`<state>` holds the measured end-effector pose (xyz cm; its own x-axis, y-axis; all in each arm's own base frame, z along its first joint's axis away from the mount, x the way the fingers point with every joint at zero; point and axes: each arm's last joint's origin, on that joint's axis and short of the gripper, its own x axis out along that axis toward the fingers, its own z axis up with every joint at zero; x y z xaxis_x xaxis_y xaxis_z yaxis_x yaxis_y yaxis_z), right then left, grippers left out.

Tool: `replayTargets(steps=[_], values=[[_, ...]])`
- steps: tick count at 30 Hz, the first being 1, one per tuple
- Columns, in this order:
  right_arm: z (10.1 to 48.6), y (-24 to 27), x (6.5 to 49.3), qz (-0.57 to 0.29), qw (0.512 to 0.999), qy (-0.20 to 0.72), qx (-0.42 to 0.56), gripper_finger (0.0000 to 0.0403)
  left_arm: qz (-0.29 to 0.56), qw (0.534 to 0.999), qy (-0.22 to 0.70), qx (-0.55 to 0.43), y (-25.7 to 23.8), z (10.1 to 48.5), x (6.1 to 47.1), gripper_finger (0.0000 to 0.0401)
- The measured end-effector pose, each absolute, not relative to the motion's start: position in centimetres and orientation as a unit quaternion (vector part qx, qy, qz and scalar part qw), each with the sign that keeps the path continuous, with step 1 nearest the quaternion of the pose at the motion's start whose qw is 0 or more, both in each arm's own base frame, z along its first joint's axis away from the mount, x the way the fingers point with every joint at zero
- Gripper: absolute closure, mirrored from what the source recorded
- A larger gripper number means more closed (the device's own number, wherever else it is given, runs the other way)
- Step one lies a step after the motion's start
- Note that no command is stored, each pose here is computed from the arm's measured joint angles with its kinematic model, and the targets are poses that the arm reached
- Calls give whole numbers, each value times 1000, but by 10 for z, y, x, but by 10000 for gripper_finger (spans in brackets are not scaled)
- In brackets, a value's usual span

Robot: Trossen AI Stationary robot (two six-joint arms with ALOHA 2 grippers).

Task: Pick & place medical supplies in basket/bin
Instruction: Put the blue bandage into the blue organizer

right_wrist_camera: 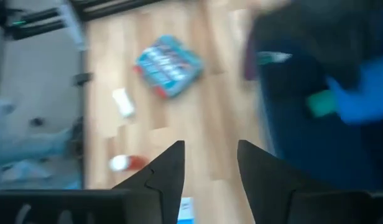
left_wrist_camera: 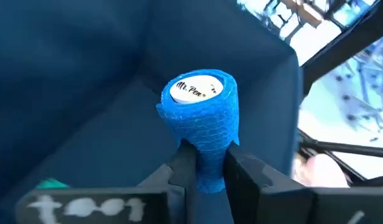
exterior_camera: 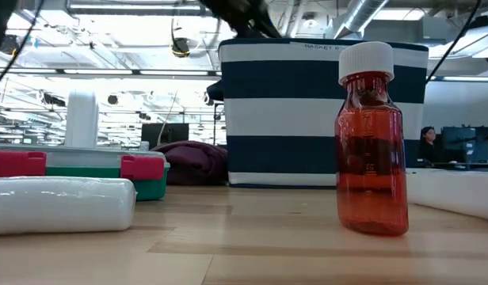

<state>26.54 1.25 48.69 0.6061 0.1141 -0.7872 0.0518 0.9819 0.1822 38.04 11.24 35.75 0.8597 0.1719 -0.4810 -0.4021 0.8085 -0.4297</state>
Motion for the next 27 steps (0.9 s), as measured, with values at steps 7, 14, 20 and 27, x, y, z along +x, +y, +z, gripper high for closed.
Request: replayTargets(steps=[7, 14, 20, 27], values=[[486, 45, 263, 79, 886, 451, 72, 279, 138, 916, 237, -294, 138, 307, 413, 353], [483, 67, 263, 111, 880, 459, 53, 280, 155, 911, 254, -287, 154, 291, 415, 337], [480, 77, 265, 124, 876, 465, 43, 280, 143, 927, 247, -242, 157, 294, 415, 320], [480, 80, 264, 120, 875, 466, 57, 280, 141, 929, 247, -238, 157, 294, 415, 261]])
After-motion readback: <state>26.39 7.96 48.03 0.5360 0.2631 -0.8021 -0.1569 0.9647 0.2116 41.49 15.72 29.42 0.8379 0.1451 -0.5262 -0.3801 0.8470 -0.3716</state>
